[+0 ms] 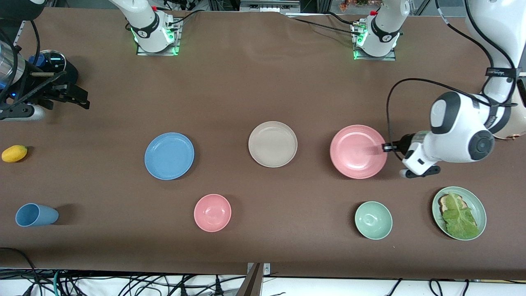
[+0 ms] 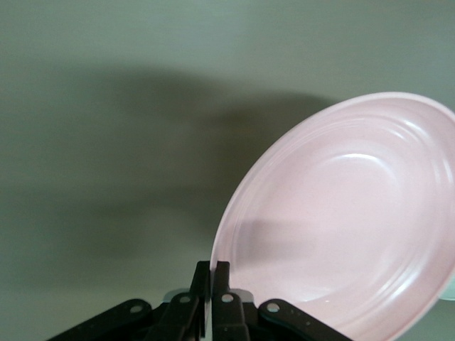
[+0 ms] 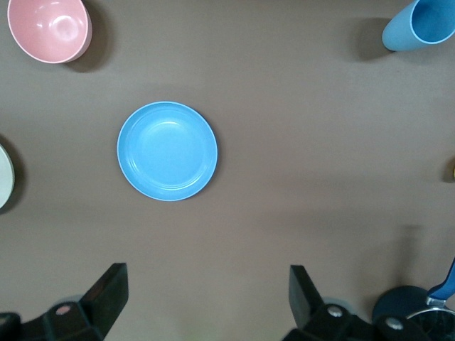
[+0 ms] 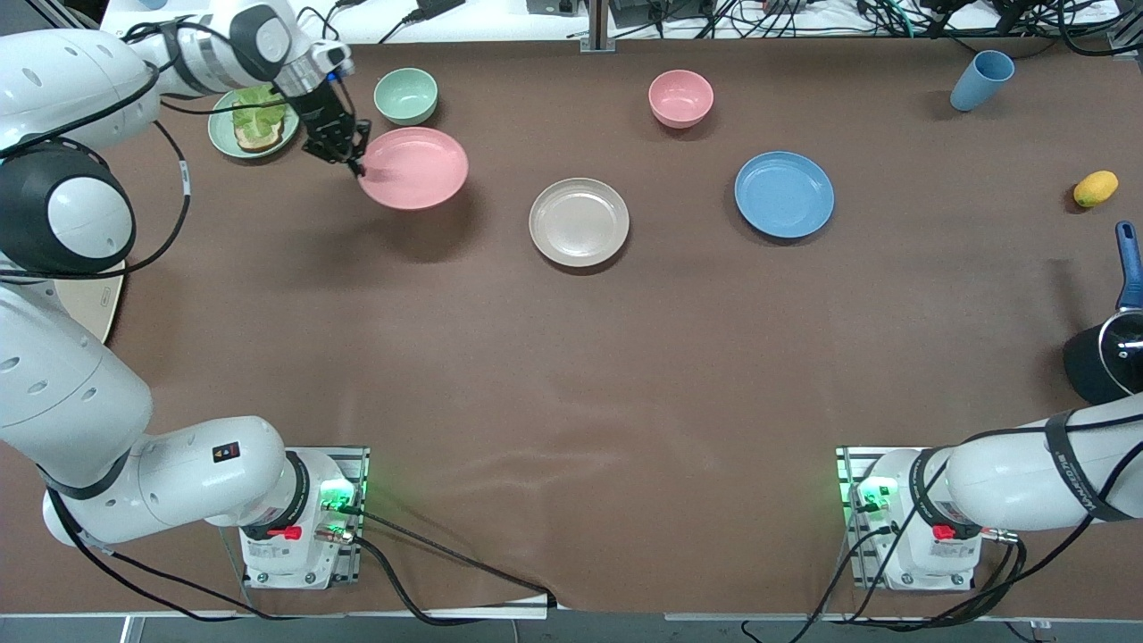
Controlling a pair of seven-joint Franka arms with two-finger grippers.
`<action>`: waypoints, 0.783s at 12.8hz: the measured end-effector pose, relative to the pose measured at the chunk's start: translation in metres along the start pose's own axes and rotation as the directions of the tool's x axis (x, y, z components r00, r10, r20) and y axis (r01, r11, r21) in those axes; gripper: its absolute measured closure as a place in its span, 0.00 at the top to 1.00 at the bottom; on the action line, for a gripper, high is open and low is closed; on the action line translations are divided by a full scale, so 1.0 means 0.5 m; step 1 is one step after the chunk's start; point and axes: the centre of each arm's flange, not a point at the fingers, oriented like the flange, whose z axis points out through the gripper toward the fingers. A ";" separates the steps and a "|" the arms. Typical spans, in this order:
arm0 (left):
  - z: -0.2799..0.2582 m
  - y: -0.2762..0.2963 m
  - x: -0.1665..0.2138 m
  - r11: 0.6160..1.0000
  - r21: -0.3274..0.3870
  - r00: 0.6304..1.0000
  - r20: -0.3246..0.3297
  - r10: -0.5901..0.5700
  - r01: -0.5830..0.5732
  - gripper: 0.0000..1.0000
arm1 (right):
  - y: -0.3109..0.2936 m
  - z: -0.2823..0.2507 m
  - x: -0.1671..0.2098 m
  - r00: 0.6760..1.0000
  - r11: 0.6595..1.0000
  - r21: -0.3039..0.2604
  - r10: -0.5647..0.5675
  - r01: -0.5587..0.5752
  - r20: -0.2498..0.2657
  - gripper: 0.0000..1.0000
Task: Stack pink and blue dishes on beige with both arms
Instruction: 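Slide the pink plate with the left gripper onto the beige plate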
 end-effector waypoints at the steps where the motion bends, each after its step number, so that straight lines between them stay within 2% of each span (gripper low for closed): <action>1: -0.009 0.057 -0.012 1.000 -0.007 1.000 -0.011 -0.012 0.012 0.05 | 0.000 0.000 0.002 1.000 1.000 -0.004 -0.001 0.001 -0.004 1.00; 3: -0.007 0.177 -0.038 0.999 -0.031 1.000 -0.011 -0.027 0.027 0.05 | 0.003 0.005 0.011 1.000 1.000 -0.013 0.000 0.000 -0.017 1.00; 6: 0.060 0.333 -0.053 0.998 -0.051 0.999 -0.006 -0.041 0.041 0.05 | 0.007 0.013 0.019 1.000 1.000 -0.014 0.004 -0.004 -0.017 1.00; 10: 0.192 0.443 -0.060 0.995 -0.084 0.999 -0.006 -0.053 0.053 0.05 | 0.004 0.019 0.022 1.000 1.000 -0.018 0.003 -0.003 -0.011 1.00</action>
